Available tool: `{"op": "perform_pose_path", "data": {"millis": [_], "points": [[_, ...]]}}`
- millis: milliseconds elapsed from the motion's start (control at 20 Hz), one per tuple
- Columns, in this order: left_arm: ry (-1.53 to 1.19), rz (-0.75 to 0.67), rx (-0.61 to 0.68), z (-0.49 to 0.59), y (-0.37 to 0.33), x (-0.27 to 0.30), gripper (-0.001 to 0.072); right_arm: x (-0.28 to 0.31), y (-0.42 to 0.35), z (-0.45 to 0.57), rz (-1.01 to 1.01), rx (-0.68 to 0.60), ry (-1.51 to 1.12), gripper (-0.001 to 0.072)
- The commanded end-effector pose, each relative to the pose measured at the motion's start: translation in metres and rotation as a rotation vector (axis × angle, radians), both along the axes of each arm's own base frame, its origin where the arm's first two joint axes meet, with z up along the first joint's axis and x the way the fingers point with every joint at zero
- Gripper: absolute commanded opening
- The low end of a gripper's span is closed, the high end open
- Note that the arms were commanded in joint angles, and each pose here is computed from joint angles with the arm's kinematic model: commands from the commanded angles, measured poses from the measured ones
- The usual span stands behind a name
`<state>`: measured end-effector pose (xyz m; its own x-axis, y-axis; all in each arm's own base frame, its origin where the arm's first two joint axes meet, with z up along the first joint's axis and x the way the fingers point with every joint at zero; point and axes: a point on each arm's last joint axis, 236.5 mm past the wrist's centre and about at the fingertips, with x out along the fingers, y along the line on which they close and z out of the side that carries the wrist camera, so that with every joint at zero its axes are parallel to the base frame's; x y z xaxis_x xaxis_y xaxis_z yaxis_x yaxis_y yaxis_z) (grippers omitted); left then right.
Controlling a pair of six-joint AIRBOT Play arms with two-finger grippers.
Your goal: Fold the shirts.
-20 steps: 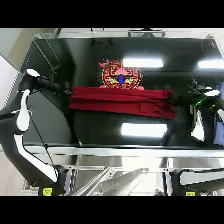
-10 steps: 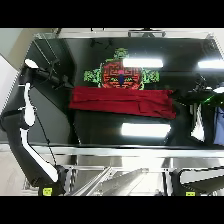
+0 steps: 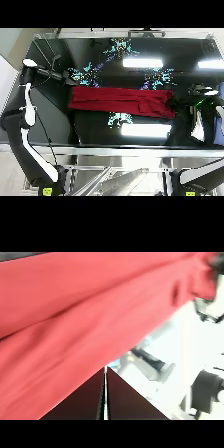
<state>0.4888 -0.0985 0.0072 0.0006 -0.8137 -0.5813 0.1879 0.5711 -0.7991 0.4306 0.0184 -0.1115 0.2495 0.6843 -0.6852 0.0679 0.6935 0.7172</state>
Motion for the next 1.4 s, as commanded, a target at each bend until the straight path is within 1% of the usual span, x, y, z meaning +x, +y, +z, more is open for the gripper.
{"op": "perform_pose_path", "data": {"millis": [0, 200, 300, 400, 550, 700, 800, 900, 950, 1050, 1150, 1250, 1300, 1350], "points": [[-0.02, -0.071, -0.063, 0.01, -0.044, -0.006, 0.0009, 0.01, 0.018, 0.01, 0.02, 0.048, -0.033, 0.0014], [-0.069, -0.098, 0.105, -0.024, -0.112, 0.0, 0.001, 0.013, 0.029, 0.072, 0.1, 0.127, -0.045, 0.0014], [-0.097, -0.135, 0.148, -0.045, -0.161, -0.005, 0.001, 0.015, 0.042, 0.123, 0.159, 0.178, -0.116, 0.0014], [-0.072, -0.174, 0.166, -0.076, -0.214, -0.023, 0.0011, 0.016, 0.058, 0.179, 0.194, 0.239, -0.21, 0.0014], [-0.007, -0.189, 0.178, -0.118, -0.277, -0.051, 0.001, 0.005, 0.077, 0.239, 0.251, 0.29, -0.303, 0.0014], [-0.004, -0.251, 0.174, -0.131, -0.317, -0.073, 0.0009, -0.008, 0.087, 0.275, 0.305, 0.301, -0.353, 0.0014], [-0.034, -0.236, 0.153, -0.121, -0.329, -0.069, 0.001, -0.015, 0.09, 0.284, 0.324, 0.3, -0.352, 0.0014], [-0.022, -0.251, 0.072, -0.083, -0.328, -0.072, 0.0011, -0.016, 0.092, 0.282, 0.329, 0.295, -0.339, 0.0014], [-0.045, -0.302, 0.019, -0.052, -0.32, -0.076, 0.001, -0.016, 0.093, 0.281, 0.329, 0.29, -0.339, 0.0014], [-0.109, -0.368, -0.093, 0.031, -0.286, -0.083, 0.001, -0.012, 0.101, 0.28, 0.327, 0.289, -0.346, 0.0014], [-0.221, -0.388, -0.197, 0.129, -0.234, -0.092, 0.001, -0.002, 0.115, 0.28, 0.314, 0.277, -0.374, 0.0014], [-0.403, -0.327, -0.246, 0.224, -0.177, -0.102, 0.0021, 0.008, 0.142, 0.281, 0.309, 0.269, -0.406, 0.0014], [-0.51, -0.276, -0.25, 0.265, -0.151, -0.108, 0.0021, 0.015, 0.166, 0.279, 0.308, 0.264, -0.427, 0.0014], [-0.628, -0.217, -0.223, 0.299, -0.125, -0.113, 0.0022, 0.022, 0.195, 0.274, 0.312, 0.257, -0.453, 0.0015]]}}
